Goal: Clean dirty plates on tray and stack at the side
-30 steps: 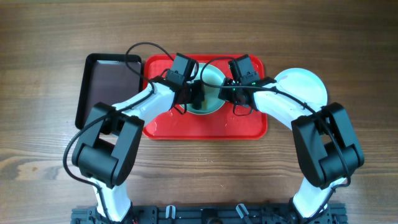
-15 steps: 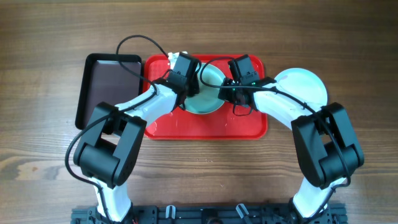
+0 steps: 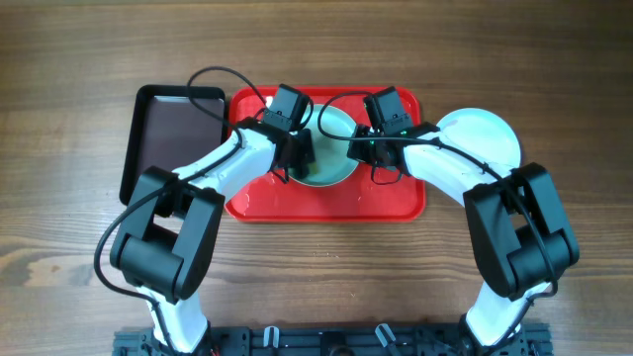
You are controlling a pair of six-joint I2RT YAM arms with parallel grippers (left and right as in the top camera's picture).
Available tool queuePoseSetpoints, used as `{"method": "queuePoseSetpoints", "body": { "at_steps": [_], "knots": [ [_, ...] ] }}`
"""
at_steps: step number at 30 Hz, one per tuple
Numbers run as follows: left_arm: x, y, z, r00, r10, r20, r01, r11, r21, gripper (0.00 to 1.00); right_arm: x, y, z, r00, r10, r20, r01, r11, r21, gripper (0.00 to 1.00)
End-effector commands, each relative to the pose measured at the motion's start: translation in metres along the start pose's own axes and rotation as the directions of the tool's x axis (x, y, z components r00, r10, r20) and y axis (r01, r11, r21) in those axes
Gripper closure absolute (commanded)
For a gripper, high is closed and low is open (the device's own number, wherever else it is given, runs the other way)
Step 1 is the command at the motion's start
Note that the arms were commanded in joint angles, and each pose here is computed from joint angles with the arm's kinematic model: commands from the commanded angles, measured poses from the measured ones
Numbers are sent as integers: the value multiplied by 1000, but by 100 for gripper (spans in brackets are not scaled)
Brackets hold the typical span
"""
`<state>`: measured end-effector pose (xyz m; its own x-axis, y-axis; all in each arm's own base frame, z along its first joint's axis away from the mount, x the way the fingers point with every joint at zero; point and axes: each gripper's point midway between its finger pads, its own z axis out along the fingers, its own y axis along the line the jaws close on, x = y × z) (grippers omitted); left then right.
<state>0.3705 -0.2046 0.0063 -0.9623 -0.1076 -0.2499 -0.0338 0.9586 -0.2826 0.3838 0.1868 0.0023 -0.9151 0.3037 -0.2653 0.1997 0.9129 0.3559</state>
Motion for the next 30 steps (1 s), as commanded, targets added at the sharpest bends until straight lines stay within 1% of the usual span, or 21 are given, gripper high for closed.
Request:
{"method": "queuePoseSetpoints", "body": {
  "at_steps": [1, 3, 5, 9, 10, 13, 16, 19, 21, 25, 27, 30],
  "knots": [
    [53, -50, 7, 970, 46, -238, 31, 951, 308, 96, 25, -11, 14, 996, -6, -90, 7, 1000, 11, 96],
    [43, -60, 5, 979, 62, -195, 12, 934, 357, 96, 26, -11, 14, 996, -6, -94, 7, 1000, 14, 96],
    [22, -63, 6, 992, 67, -106, -23, 929, 369, 96, 29, -12, 13, 994, -5, -106, 7, 1000, 14, 96],
    [-37, -55, -1, 995, 20, 93, -51, 935, 350, 96, 34, -13, 13, 991, -7, -130, 9, 1000, 14, 96],
    [-60, -49, -10, 990, -8, 138, -43, 933, 358, 96, 35, -14, 13, 991, -6, -134, 9, 1000, 17, 96],
    [-93, -36, -29, 982, -64, 176, -5, 931, 366, 96, 35, -14, 13, 991, -6, -134, 9, 1000, 17, 96],
    [-113, -17, -50, 976, -133, 173, 63, 931, 360, 96, 35, -14, 13, 991, -6, -134, 8, 1000, 17, 96],
    [-115, -4, -68, 975, -169, 143, 109, 928, 356, 96, 35, -13, 13, 991, -7, -136, 9, 1000, 15, 96],
    [-109, 2, -74, 977, -181, 114, 132, 929, 347, 96, 38, -7, 12, 987, -44, -155, 41, 999, -25, 96],
    [-76, 13, -72, 988, -155, 3, 149, 949, 277, 96, 45, 10, 5, 967, -162, -195, 137, 982, -132, 96],
    [-58, 28, -67, 983, -175, -57, 183, 964, 194, 96, 43, 15, -4, 960, -202, -193, 174, 973, -152, 96],
    [-41, 56, -64, 975, -206, -84, 210, 977, 34, 96, 36, 20, -22, 956, -247, -161, 223, 963, -152, 96]
  ]
}}
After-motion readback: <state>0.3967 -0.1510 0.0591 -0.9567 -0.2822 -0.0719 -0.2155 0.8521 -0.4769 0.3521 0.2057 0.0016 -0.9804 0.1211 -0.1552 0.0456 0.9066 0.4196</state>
